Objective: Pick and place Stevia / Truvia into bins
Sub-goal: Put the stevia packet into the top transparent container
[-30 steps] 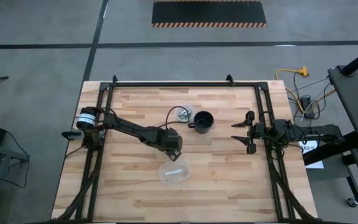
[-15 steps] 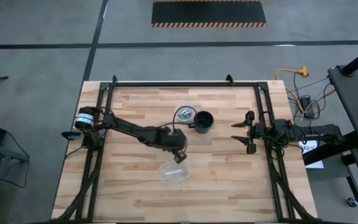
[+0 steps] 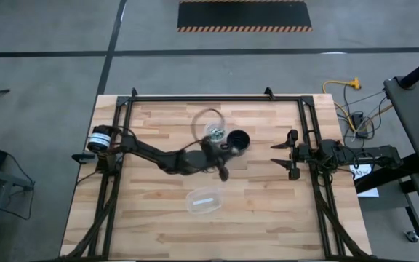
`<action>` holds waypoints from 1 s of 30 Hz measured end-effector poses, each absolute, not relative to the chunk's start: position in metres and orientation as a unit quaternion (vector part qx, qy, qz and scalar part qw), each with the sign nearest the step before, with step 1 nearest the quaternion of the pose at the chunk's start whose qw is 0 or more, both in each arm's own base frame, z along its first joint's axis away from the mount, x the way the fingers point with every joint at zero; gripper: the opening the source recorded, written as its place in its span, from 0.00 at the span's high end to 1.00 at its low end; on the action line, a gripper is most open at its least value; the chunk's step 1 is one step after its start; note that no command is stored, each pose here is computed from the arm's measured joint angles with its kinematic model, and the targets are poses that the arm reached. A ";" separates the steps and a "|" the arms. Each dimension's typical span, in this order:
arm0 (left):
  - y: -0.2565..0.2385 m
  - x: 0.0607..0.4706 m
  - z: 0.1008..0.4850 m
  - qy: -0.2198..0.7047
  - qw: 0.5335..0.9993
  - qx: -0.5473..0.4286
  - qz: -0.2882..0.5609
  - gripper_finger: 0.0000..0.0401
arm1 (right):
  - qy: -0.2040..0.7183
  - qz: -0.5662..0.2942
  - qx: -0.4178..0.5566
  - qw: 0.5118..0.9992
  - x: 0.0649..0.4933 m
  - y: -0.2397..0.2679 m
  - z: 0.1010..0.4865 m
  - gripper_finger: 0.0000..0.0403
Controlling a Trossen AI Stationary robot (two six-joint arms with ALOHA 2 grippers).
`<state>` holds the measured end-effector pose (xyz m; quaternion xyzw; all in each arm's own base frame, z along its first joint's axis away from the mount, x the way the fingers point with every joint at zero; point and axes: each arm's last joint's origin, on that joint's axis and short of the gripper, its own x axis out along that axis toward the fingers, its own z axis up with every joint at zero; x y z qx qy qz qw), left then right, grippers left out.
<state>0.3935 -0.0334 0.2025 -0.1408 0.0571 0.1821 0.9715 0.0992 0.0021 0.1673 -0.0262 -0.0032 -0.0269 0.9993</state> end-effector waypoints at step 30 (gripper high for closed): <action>0.015 0.423 0.129 -0.063 0.760 -0.090 0.641 1.00 | 0.001 -0.027 -0.027 0.999 0.100 0.002 0.166 0.45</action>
